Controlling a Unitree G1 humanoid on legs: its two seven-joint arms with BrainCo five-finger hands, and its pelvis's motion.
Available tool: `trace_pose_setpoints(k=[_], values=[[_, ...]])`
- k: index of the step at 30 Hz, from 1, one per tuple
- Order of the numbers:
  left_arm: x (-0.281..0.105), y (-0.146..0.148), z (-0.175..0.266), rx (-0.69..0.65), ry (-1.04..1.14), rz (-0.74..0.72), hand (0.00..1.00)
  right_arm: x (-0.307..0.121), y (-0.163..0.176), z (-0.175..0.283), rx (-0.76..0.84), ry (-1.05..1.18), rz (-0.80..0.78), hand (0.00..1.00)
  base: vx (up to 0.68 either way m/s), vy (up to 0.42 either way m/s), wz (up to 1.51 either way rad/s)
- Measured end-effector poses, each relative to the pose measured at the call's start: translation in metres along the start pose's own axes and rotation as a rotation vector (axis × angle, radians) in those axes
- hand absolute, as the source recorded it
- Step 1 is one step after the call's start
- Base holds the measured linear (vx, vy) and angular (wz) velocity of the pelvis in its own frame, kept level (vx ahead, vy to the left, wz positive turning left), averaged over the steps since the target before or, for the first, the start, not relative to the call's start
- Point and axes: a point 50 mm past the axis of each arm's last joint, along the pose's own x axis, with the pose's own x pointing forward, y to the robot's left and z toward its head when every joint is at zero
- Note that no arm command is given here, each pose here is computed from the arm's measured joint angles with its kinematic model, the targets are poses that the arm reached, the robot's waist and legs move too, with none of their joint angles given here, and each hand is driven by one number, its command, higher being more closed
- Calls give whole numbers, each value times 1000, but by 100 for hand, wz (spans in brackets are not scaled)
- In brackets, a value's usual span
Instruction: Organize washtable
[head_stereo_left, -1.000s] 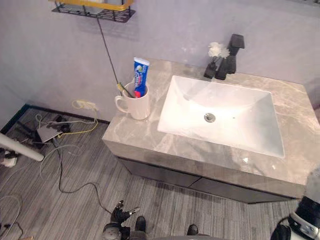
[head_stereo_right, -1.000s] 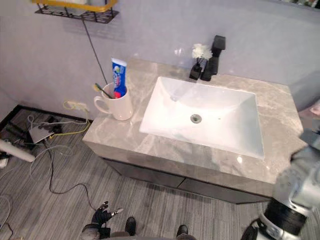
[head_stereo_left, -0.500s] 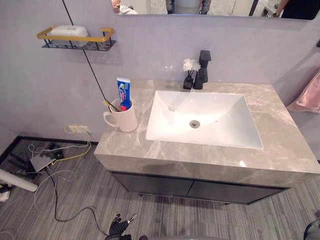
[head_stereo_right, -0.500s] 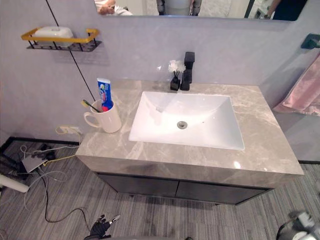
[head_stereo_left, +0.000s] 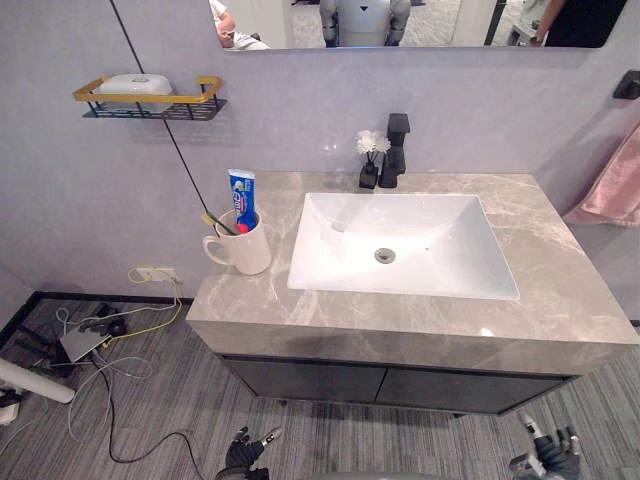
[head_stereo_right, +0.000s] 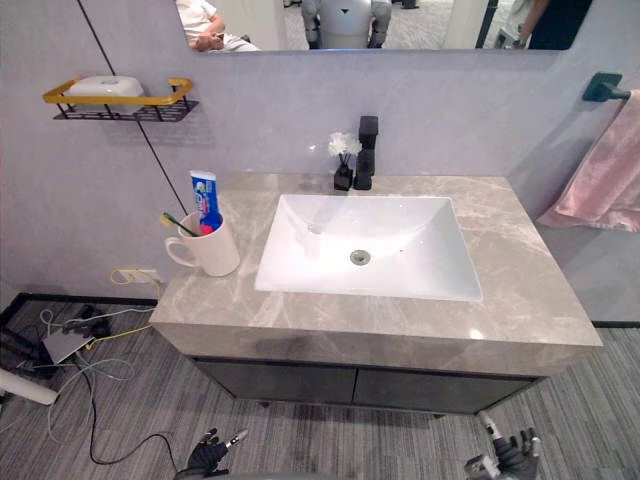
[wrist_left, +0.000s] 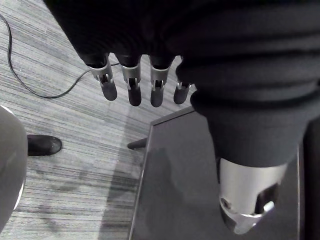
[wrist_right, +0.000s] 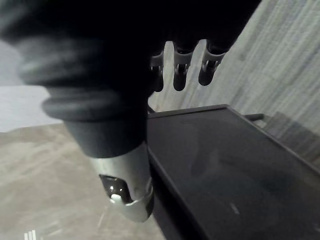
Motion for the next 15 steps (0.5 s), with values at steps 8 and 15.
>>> trace_pose_setpoints(k=[8, 15], values=[[0, -1, 1, 19, -4, -27, 0, -4, -2, -42, -103, 211, 30, 0, -11, -1, 4], [1, 0, 3, 42, -14, -34, 0, -5, 8, -59, -182, 299, 67, 0, 14, 0, 9]])
